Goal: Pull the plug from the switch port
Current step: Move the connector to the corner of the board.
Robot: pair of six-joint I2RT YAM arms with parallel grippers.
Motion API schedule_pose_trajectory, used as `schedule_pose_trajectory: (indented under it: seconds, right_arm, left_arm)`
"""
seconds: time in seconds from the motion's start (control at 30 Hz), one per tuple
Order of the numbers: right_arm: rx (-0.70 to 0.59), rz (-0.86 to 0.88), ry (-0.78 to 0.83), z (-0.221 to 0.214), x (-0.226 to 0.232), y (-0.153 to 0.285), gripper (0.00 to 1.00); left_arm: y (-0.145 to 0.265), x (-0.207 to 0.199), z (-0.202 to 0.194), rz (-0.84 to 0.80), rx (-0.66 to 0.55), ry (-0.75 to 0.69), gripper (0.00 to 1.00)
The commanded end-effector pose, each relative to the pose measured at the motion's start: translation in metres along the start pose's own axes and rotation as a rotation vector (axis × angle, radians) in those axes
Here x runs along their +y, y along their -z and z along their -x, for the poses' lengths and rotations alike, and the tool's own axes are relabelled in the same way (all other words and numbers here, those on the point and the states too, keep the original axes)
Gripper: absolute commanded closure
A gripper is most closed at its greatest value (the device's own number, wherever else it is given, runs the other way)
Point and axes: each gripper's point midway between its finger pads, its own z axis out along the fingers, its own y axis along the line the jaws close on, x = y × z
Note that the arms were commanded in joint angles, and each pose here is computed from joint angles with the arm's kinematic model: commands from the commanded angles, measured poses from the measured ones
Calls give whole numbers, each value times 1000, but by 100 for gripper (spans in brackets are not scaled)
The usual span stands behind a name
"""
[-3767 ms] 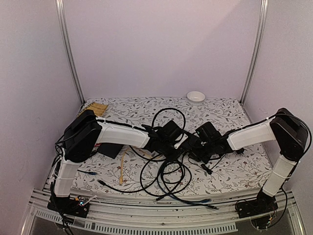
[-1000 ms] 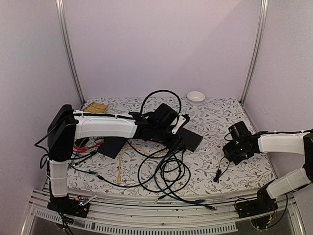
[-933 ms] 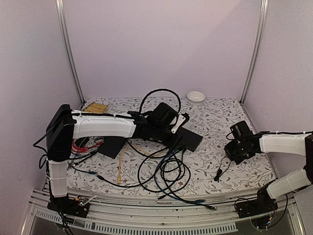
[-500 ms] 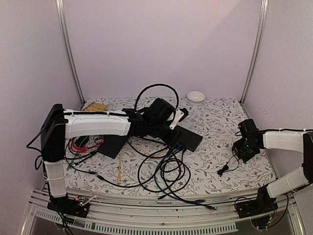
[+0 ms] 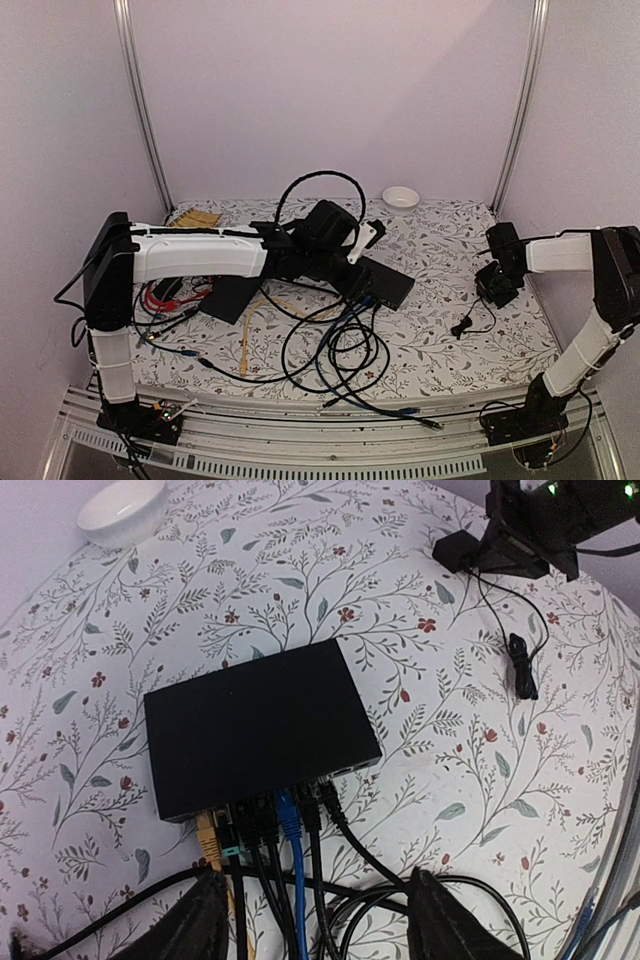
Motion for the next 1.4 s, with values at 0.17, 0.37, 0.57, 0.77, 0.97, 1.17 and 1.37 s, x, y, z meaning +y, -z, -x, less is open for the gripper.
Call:
schedule_pose_trajectory:
  seconds: [0.17, 0.37, 0.57, 0.77, 0.97, 1.17, 1.37]
  right_arm:
    - [-6, 24, 98, 23, 56, -31, 94]
    - [-5, 41, 122, 39, 92, -52, 93]
    - [-1, 58, 162, 52, 126, -71, 90]
    - [-6, 62, 196, 66, 152, -87, 84]
    - [20, 94, 217, 62, 157, -84, 54]
    - [5, 150, 209, 59, 146, -60, 32]
    - [-13, 185, 229, 57, 141, -32, 22]
  left_arm:
    - [6, 18, 21, 11, -69, 42, 38]
    - [4, 33, 23, 20, -83, 68, 38]
    - [-11, 48, 11, 32, -58, 86, 38]
    - [-14, 61, 10, 40, -62, 103, 39]
    - [-19, 66, 5, 25, -49, 124, 38]
    - [-20, 65, 3, 0, -40, 144, 37]
    - [-18, 67, 5, -43, -38, 179, 37]
